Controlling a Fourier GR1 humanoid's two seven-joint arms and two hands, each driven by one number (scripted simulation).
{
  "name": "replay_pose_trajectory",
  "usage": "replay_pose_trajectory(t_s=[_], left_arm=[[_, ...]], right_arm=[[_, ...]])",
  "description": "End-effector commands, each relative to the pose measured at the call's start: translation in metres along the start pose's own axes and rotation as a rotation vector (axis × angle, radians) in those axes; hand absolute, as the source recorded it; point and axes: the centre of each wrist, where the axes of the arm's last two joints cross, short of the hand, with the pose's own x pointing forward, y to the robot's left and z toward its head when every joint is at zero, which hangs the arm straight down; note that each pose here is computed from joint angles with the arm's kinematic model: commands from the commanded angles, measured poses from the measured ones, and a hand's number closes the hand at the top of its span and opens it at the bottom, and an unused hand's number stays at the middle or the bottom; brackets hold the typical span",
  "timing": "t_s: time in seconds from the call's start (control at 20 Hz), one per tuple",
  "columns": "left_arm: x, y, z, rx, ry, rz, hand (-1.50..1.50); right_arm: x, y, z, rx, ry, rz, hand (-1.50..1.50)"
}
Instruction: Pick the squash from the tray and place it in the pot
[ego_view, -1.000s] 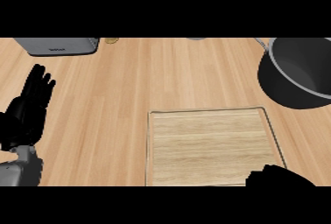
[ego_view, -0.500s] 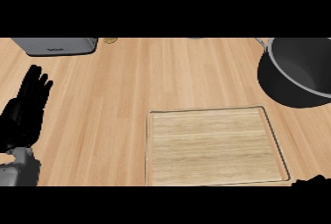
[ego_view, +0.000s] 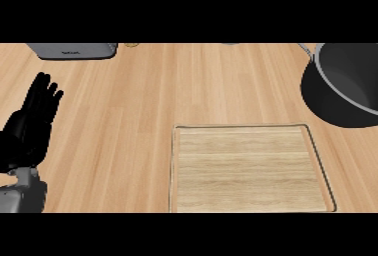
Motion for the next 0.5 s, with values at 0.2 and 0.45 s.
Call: replay_pose_trajectory(t_s=[0.2,0.45], left_arm=[[-0.013,-0.025,-0.001,-0.047,-0.008,-0.011,0.0],[-0.01,-0.021,0.0,-0.041,-0.013,-0.004,0.0]], right_arm=[[-0.036,-0.068,-0.024,-0.086,0.095,-0.075,1.5],[-0.074,-0.071,-0.056,-0.112,0.159,-0.075,1.5]])
